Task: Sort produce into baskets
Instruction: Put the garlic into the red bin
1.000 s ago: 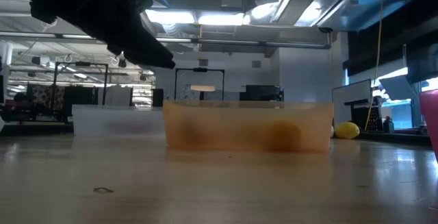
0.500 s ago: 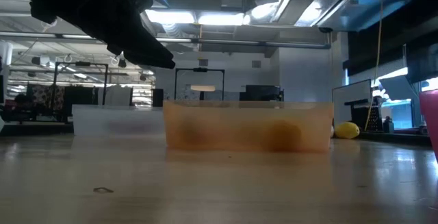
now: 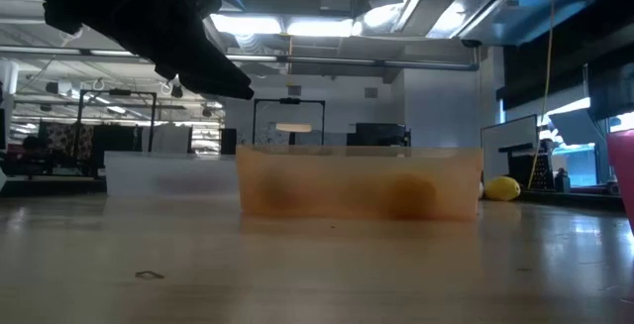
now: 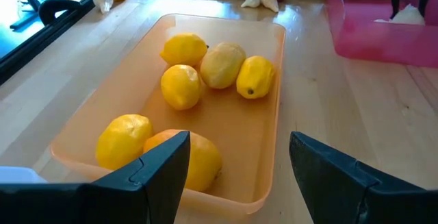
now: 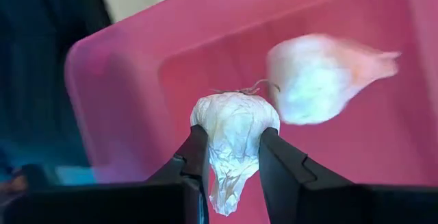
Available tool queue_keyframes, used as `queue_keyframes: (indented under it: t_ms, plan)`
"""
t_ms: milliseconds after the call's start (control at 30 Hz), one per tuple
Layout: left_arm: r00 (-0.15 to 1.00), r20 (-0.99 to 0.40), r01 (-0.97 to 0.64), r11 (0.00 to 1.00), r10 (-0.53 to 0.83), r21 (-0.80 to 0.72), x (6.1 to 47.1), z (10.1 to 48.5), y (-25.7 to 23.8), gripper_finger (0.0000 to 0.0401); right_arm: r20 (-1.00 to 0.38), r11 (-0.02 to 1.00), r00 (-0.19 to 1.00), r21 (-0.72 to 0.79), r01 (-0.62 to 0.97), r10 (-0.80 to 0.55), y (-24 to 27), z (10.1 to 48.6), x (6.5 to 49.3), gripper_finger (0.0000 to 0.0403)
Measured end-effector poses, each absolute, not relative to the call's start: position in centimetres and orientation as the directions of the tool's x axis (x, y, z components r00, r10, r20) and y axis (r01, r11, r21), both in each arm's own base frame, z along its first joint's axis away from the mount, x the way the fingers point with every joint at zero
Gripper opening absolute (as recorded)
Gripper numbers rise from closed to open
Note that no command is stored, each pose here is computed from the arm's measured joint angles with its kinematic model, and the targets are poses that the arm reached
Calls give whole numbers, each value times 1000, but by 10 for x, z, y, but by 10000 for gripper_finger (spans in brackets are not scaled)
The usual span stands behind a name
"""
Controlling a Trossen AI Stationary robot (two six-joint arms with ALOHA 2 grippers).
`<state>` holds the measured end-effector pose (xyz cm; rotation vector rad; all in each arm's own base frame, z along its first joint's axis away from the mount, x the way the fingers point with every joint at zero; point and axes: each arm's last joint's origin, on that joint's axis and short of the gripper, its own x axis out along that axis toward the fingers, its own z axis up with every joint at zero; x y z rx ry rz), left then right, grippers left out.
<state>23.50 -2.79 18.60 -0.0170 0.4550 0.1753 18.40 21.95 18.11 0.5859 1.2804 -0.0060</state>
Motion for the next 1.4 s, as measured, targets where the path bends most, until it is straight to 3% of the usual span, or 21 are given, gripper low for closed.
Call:
queue_keyframes:
  t_ms: [300, 533, 733, 967, 1233, 1400]
  plan:
    - [884, -438, -173, 985, 165, 22, 235, 186, -28, 246, -888, 867, 419, 351, 353, 189, 216, 179, 188, 90]
    - [884, -438, -173, 985, 165, 21, 235, 186, -28, 246, -890, 842, 416, 364, 399, 188, 210, 179, 195, 179]
    - [884, -438, -174, 984, 165, 18, 235, 186, -28, 246, -897, 824, 306, 422, 377, 320, 202, 184, 201, 242]
    - [884, -438, -174, 985, 165, 18, 235, 186, -28, 246, -841, 777, 394, 514, 364, 372, 178, 221, 200, 245]
    - [884, -438, -174, 985, 165, 19, 235, 186, -28, 246, -823, 765, 556, 432, 477, 119, 117, 255, 192, 232]
    - [883, -440, -174, 985, 165, 20, 235, 186, -28, 246, -836, 723, 539, 308, 618, -105, 80, 262, 183, 229]
